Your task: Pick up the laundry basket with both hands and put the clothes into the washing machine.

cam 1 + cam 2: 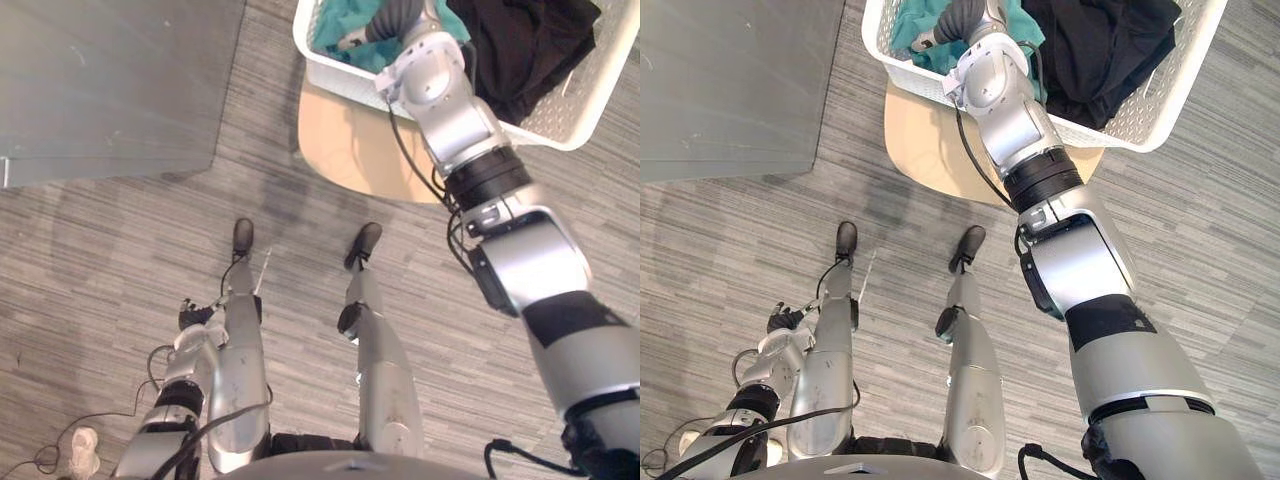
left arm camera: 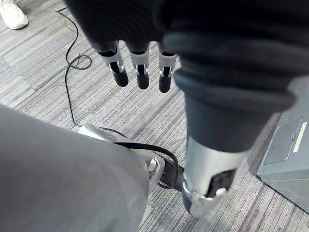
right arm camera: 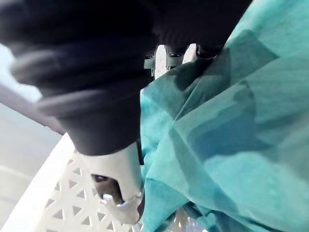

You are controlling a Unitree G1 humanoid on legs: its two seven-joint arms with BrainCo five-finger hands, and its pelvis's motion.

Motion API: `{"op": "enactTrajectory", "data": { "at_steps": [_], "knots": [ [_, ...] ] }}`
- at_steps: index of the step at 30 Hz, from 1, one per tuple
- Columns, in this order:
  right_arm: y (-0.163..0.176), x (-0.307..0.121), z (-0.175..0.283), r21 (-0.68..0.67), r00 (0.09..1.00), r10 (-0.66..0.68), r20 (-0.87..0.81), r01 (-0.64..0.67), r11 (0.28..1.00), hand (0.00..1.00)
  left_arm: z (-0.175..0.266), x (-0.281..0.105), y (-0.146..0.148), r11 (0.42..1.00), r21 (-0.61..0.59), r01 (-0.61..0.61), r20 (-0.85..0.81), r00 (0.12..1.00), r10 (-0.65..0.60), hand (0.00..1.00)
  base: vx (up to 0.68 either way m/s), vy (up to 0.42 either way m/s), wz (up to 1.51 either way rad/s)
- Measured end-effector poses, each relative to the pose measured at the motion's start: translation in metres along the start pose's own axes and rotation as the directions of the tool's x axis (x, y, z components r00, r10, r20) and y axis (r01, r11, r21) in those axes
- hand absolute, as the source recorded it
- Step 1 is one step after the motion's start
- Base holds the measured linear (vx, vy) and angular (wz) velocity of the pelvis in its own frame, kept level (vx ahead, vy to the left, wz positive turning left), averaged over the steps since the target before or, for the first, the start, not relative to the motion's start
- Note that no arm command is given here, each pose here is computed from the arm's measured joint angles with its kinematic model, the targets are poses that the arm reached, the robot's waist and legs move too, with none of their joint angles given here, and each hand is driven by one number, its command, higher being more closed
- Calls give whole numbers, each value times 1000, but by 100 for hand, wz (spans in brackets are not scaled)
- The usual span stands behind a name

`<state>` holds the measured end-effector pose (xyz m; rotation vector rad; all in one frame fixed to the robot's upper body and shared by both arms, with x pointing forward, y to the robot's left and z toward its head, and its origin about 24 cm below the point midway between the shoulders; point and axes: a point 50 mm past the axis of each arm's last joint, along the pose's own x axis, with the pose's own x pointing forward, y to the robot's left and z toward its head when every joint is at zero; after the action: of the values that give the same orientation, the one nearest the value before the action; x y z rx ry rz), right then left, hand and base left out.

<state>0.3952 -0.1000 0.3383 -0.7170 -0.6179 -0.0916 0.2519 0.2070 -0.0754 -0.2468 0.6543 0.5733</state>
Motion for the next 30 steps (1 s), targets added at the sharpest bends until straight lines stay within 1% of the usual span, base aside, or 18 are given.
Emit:
{"op": "enactTrajectory", "data": {
  "at_steps": [8,11,13,17,20,22,25,30],
  "knots": [
    [19,-10,-15,96,997,58,-52,-53,994,0,3,2,8,999,-25,-25,-3,1000,25,0,-27,24,-5],
    [26,-13,-20,100,994,84,-70,-77,992,0,4,3,10,999,-33,-32,-3,999,32,0,-39,9,-7],
    [33,-16,-23,92,989,127,-82,-119,989,0,4,3,11,999,-38,-36,-5,999,36,0,-33,4,-10],
    [37,-18,-23,114,985,149,-83,-139,984,0,4,3,13,998,-41,-41,-14,999,40,0,-41,11,-3],
    [42,-20,-23,106,982,174,-78,-165,981,0,4,4,16,998,-44,-50,-22,999,49,0,-39,13,1],
    [49,-22,-20,101,975,212,-65,-205,974,0,3,5,20,997,-39,-60,-25,998,59,0,-31,10,-6],
    [50,-23,-7,115,977,215,-7,-213,970,0,5,6,26,996,-43,-75,-30,997,74,0,-21,3,-3],
    [50,-23,-2,112,976,218,12,-218,970,0,3,7,28,996,-38,-80,-40,996,79,0,-21,15,1]
  ]
}}
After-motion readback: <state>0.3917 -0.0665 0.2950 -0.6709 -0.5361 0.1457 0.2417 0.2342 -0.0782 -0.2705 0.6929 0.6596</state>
